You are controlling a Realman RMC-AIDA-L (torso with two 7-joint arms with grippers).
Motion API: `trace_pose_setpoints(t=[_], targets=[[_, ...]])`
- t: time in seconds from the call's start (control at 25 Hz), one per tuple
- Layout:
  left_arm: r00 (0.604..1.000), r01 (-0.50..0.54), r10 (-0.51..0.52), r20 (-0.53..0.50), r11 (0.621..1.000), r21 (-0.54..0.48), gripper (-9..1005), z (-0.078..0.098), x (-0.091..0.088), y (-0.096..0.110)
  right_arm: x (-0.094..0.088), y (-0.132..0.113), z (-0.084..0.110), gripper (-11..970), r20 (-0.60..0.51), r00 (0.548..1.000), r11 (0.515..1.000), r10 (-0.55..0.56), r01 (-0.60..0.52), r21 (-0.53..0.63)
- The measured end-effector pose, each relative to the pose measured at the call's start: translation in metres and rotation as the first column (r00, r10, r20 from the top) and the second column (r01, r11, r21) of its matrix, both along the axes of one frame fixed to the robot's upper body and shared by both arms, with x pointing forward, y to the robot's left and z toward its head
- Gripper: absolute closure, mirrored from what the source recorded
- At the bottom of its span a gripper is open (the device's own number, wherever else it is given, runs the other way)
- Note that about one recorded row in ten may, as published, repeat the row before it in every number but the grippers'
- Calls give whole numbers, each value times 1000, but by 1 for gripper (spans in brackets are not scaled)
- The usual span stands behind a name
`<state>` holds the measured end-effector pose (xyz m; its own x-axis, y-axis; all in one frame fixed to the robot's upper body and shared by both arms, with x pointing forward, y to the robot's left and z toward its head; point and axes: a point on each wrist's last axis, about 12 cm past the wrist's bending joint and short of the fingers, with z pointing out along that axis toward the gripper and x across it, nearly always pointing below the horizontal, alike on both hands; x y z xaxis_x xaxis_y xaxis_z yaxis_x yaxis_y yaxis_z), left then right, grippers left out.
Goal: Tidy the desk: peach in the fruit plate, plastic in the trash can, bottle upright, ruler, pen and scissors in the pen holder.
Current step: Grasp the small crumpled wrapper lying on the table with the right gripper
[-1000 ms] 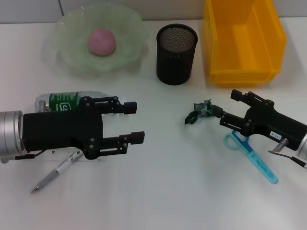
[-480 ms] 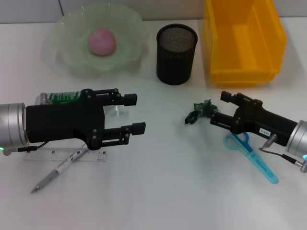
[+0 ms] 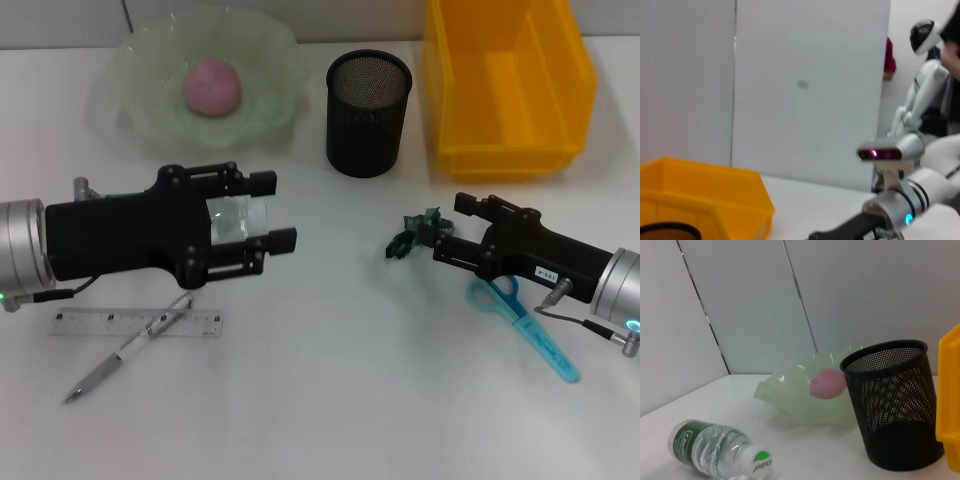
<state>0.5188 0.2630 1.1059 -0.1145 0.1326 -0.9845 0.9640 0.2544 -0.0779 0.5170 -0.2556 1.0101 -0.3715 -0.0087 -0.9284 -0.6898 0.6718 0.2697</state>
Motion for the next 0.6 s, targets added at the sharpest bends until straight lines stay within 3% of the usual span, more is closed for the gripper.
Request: trace_pose_setpoints(t=[0.32,0.52,0.6], targets=[[994,-103,107,26,987,-121,347,2,3,10,0,-1,-1,142,-18,1000,1000,-17,17,10],[991,-128,132,22,984,-127,354,0,1,14,-1,-3,-3,142,-24,999,1000,-28,28,-3],[990,-142,140,-24,982,-122,361,-2,0,16,0,-4,-5,142,-30,999,999,-34,33,-19]])
